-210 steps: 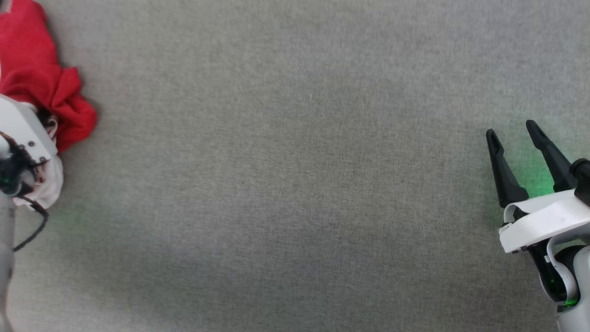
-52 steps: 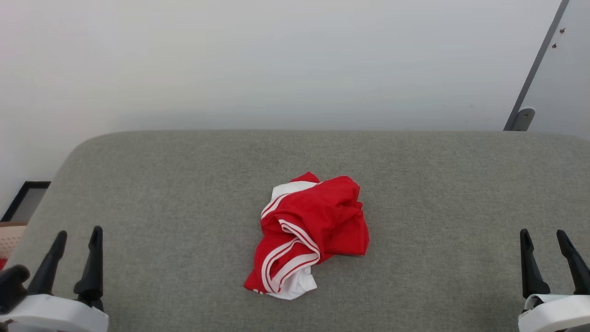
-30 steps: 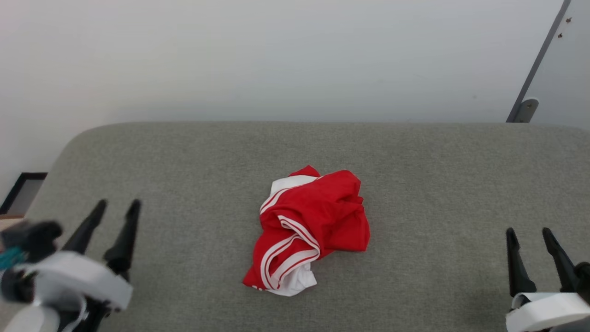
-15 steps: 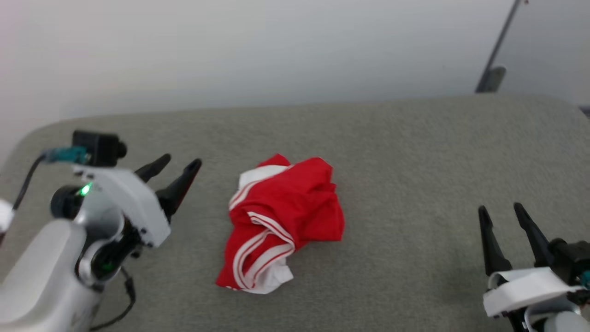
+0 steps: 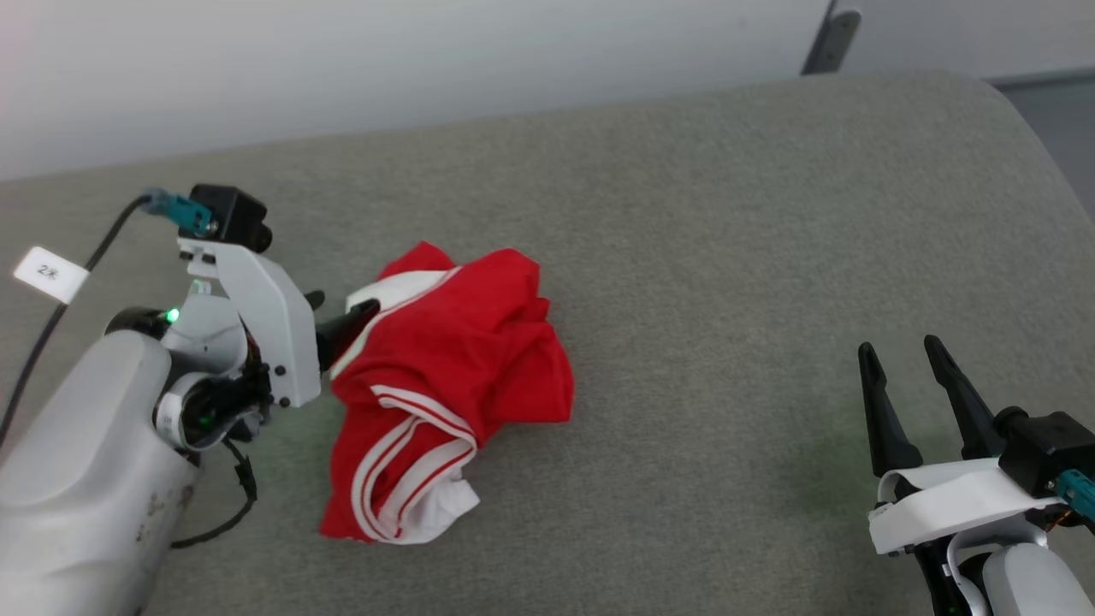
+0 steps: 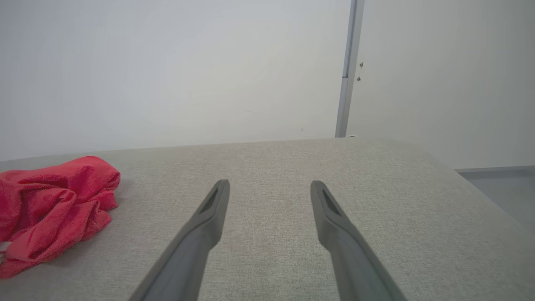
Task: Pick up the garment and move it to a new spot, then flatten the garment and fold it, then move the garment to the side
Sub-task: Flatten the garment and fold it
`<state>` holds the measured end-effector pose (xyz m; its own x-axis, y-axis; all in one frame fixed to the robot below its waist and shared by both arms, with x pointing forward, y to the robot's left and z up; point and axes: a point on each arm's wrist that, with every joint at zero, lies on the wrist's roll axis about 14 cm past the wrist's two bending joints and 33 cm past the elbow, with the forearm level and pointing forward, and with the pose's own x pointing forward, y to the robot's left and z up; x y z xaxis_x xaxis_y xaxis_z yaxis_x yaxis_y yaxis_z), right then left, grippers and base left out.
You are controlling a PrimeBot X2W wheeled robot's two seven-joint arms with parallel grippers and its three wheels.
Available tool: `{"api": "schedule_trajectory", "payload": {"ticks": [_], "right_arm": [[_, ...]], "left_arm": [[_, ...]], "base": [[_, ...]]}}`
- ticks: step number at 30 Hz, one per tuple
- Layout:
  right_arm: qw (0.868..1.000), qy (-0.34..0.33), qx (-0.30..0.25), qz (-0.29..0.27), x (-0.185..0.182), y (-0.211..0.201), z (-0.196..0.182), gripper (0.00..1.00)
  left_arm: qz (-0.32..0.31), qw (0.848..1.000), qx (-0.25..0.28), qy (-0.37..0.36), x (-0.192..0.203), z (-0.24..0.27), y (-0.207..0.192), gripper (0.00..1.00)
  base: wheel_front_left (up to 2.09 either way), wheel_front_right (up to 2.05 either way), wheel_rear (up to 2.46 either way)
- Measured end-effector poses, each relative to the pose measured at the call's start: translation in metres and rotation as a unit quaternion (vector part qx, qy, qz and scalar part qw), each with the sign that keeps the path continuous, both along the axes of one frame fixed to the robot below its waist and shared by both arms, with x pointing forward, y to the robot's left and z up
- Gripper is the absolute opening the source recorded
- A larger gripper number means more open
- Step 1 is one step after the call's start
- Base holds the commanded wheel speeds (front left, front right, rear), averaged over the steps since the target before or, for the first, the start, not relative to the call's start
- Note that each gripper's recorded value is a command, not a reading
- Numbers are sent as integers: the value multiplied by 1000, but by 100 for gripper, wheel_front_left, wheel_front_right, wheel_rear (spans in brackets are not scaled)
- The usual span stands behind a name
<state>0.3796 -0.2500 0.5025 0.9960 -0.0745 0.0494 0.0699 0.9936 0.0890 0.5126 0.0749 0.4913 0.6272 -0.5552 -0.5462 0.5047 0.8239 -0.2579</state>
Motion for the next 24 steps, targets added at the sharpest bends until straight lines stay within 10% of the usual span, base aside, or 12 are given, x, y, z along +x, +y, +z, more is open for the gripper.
{"api": "schedule_trajectory", "payload": {"ticks": [14,15,18,24], "right_arm": [[999,25,0,-25,-2,-13,-16,100],[999,25,0,-23,-1,-12,-16,100],[1000,24,0,-20,2,-10,-16,100],[1000,22,0,-16,4,-8,-15,100]], "left_arm": [[-18,992,39,118,-6,-71,-12,96],[-18,992,36,118,-5,-70,-13,58],[-19,993,33,111,-3,-66,-15,0],[-23,997,29,71,7,-44,-19,0]], "base": [[0,0,0],[0,0,0],[0,0,0],[0,0,0]]}}
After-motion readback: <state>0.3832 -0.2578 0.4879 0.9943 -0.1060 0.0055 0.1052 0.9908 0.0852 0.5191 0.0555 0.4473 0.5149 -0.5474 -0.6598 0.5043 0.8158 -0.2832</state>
